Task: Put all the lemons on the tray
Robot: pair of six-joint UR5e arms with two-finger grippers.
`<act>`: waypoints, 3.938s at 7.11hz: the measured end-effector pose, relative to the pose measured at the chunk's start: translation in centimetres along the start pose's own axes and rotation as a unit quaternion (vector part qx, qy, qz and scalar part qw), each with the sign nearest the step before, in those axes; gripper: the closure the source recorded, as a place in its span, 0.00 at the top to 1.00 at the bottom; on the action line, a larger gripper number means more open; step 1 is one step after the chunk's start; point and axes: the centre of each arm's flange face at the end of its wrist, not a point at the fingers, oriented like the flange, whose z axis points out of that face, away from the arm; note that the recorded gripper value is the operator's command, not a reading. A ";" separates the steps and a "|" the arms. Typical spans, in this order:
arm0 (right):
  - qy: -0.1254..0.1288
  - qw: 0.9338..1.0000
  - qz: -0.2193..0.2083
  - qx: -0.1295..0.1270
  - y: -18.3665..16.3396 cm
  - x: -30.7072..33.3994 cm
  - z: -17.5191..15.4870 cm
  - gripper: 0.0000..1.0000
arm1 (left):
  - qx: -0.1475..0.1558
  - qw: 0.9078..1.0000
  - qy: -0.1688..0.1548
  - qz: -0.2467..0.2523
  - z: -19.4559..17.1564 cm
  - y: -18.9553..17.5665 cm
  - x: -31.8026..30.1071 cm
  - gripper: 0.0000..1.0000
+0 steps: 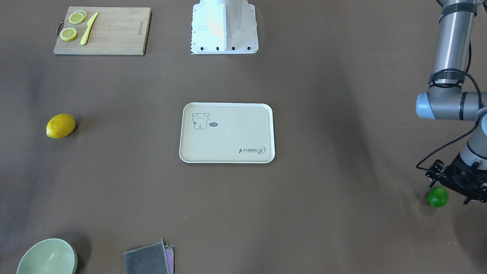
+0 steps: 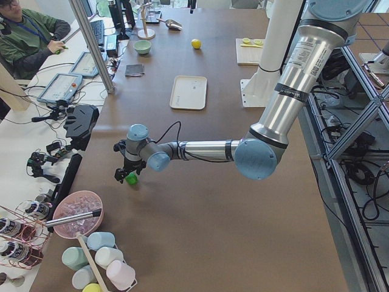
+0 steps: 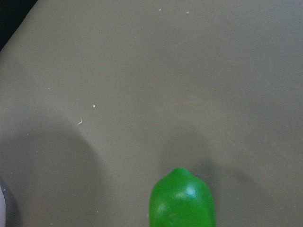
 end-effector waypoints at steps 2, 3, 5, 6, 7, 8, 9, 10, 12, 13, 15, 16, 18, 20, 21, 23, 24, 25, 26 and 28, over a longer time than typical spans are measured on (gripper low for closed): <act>0.002 1.000 0.000 0.001 0.0 0.0 0.0 1.00 | -0.002 1.000 0.002 0.003 0.5 -0.9 0.7 0.97; 0.003 1.000 0.000 0.001 -0.1 0.0 0.0 1.00 | -0.003 1.000 0.004 0.005 0.8 -1.2 1.0 0.96; 0.003 1.000 0.000 0.001 -0.1 0.0 0.0 1.00 | -0.011 1.000 0.007 0.005 1.5 -0.9 1.3 0.41; 0.003 1.000 0.000 0.001 -0.1 0.0 0.0 1.00 | -0.016 1.000 0.008 0.005 2.0 -0.6 1.4 0.11; 0.003 1.000 -0.001 0.002 -0.1 0.0 0.0 1.00 | -0.017 1.000 0.008 0.005 2.1 -0.5 1.4 0.00; 0.003 1.000 -0.001 0.002 -0.1 0.0 -0.1 1.00 | -0.011 1.000 0.008 0.005 1.6 -1.2 1.3 0.00; 0.003 1.000 -0.001 0.002 -0.1 0.0 -0.1 1.00 | -0.003 1.000 0.016 0.001 -0.1 -2.7 0.9 0.00; 0.003 1.000 -0.001 0.003 -0.1 -0.1 -0.2 1.00 | 0.001 0.999 0.034 -0.009 -3.1 -4.7 0.6 0.00; 0.002 1.000 -0.002 0.003 -0.1 -0.1 -0.2 1.00 | 0.020 0.996 0.069 -0.045 -9.4 -8.6 2.7 0.00; 0.002 1.000 -0.002 0.003 -0.1 -0.1 -0.2 1.00 | 0.037 0.992 0.096 -0.080 -11.1 -10.3 5.5 0.00; 0.002 1.000 -0.001 0.003 -0.1 -0.2 -0.2 1.00 | 0.076 0.971 0.163 -0.157 -13.4 -14.2 16.0 0.00; 0.002 1.000 -0.001 0.003 -0.1 -0.1 -0.2 1.00 | 0.087 0.958 0.194 -0.192 -14.5 -15.6 21.0 0.00; 0.002 1.000 -0.001 0.003 -0.1 -0.1 -0.2 1.00 | 0.103 0.941 0.217 -0.238 -16.0 -17.6 30.1 0.00; 0.003 1.000 -0.001 0.002 -0.1 -0.1 -0.1 1.00 | 0.124 0.927 0.219 -0.278 -16.7 -20.3 39.8 0.57; 0.003 1.000 -0.001 0.002 -0.1 -0.1 0.0 1.00 | 0.132 0.923 0.218 -0.289 -16.9 -21.0 42.8 0.98; 0.003 1.000 0.000 -0.001 0.0 0.0 0.1 1.00 | 0.141 0.918 0.220 -0.297 -17.1 -21.5 44.7 0.98; 0.003 1.000 0.002 -0.001 0.0 0.0 0.2 1.00 | 0.151 0.916 0.226 -0.296 -17.4 -21.5 44.7 0.98; 0.003 1.000 0.009 -0.001 0.0 0.0 0.2 1.00 | 0.160 0.914 0.231 -0.293 -17.7 -21.5 44.6 0.98; 0.002 1.000 0.026 -0.002 0.0 0.0 0.2 1.00 | 0.169 0.912 0.232 -0.292 -18.5 -21.7 43.6 0.98; -0.004 0.998 0.069 -0.007 -0.2 -1.5 1.0 1.00 | 0.158 0.919 0.234 -0.276 -19.5 -19.8 35.4 0.98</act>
